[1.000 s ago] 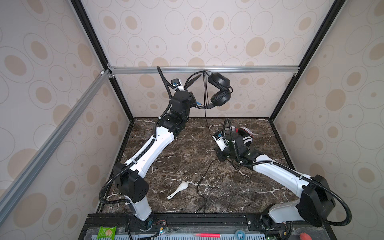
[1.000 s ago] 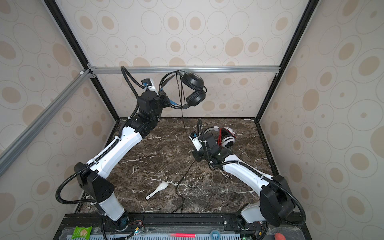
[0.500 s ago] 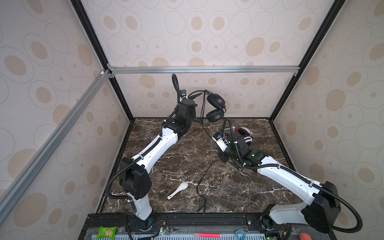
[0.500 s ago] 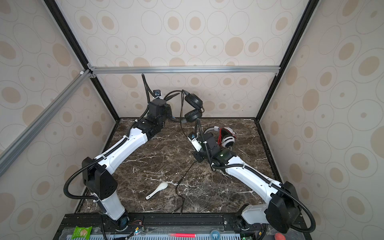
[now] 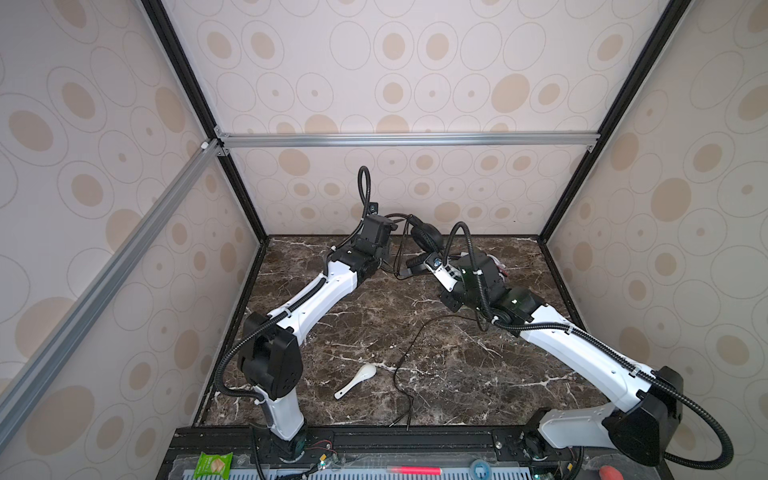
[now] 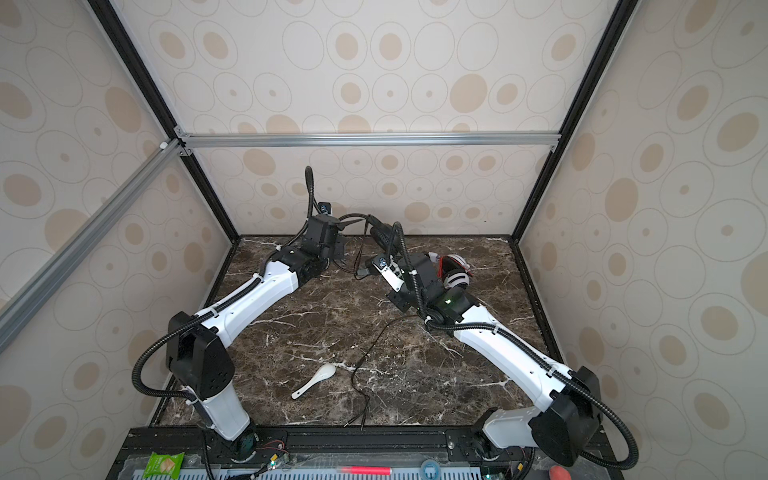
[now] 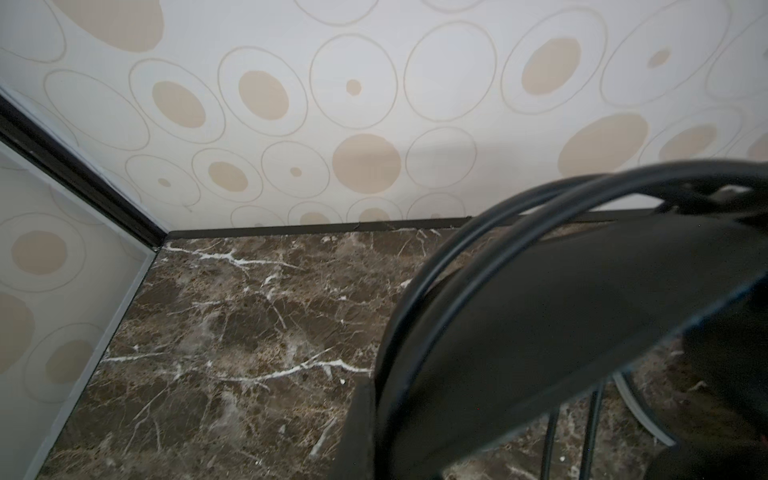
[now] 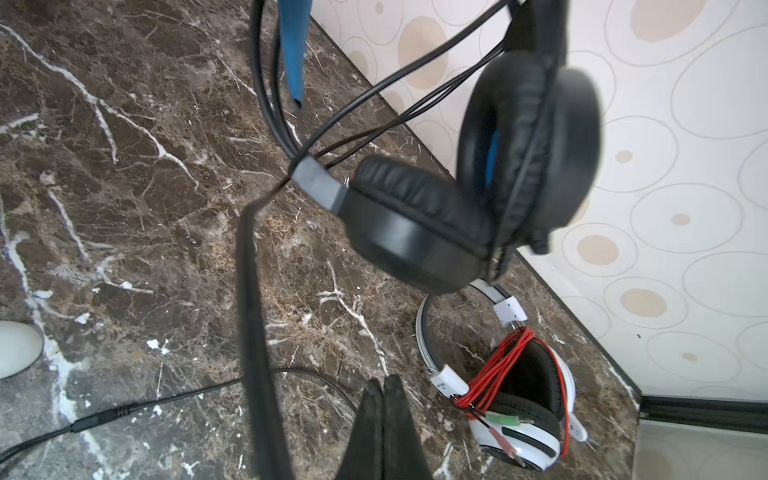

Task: Wrap the headphones
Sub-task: 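Lower the black headphones to the table center while the right gripper follows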

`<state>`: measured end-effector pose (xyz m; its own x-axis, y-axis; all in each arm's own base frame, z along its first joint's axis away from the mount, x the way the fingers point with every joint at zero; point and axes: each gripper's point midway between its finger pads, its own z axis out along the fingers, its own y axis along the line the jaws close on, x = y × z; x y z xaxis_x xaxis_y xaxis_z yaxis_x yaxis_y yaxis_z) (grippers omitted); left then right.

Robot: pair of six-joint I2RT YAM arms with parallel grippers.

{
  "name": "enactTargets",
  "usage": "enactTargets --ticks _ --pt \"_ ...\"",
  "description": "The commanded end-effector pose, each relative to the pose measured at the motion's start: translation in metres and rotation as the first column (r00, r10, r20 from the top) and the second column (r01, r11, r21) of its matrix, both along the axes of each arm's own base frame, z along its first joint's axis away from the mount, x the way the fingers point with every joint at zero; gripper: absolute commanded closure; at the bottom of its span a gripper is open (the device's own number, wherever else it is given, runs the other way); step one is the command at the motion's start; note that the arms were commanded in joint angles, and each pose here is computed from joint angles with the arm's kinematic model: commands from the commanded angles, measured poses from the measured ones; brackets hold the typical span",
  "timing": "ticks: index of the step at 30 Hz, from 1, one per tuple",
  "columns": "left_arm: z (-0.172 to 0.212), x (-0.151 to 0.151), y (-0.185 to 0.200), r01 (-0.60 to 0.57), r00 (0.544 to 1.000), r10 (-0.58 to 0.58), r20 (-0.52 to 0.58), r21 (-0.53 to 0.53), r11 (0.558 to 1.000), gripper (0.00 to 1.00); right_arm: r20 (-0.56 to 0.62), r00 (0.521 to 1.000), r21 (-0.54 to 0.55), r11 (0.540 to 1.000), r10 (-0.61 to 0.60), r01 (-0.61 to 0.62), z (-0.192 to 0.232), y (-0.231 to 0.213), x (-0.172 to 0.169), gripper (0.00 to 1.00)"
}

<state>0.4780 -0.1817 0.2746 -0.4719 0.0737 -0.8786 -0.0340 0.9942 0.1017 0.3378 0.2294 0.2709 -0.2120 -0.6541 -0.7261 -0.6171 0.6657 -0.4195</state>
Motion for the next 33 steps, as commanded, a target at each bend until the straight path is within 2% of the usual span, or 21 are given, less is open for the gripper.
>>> enactTargets --ticks 1,5,9,12,17,25,33 --pt "0.048 -0.010 0.012 0.004 0.995 -0.008 0.103 0.036 0.999 1.00 0.033 0.998 -0.109 0.993 0.044 -0.040 0.008 -0.002 0.000 1.00" --pt "0.045 -0.019 0.009 0.091 0.994 -0.098 0.042 0.143 0.986 1.00 0.063 0.998 -0.206 0.978 0.022 -0.009 0.007 -0.013 0.008 1.00" --pt "0.034 -0.032 -0.002 0.217 0.976 -0.210 -0.055 0.193 0.957 1.00 0.099 0.995 -0.230 0.973 0.021 0.003 0.011 -0.014 0.013 0.98" --pt "0.029 -0.051 -0.015 0.337 0.941 -0.328 -0.079 0.163 0.927 1.00 0.108 0.994 -0.225 0.974 0.018 0.007 0.016 -0.011 0.017 0.96" --pt "0.024 -0.079 -0.025 0.451 0.892 -0.442 -0.093 0.109 0.886 1.00 0.122 0.992 -0.238 0.971 0.016 0.013 0.020 -0.009 0.024 0.95" --pt "0.023 -0.104 -0.037 0.571 0.819 -0.560 -0.125 0.069 0.818 1.00 0.126 0.992 -0.261 0.965 0.029 0.005 0.020 -0.012 0.036 0.93" --pt "0.040 -0.115 -0.042 0.613 0.789 -0.607 -0.096 0.054 0.788 1.00 0.109 0.994 -0.210 0.977 0.000 0.023 0.020 -0.018 0.047 0.91"
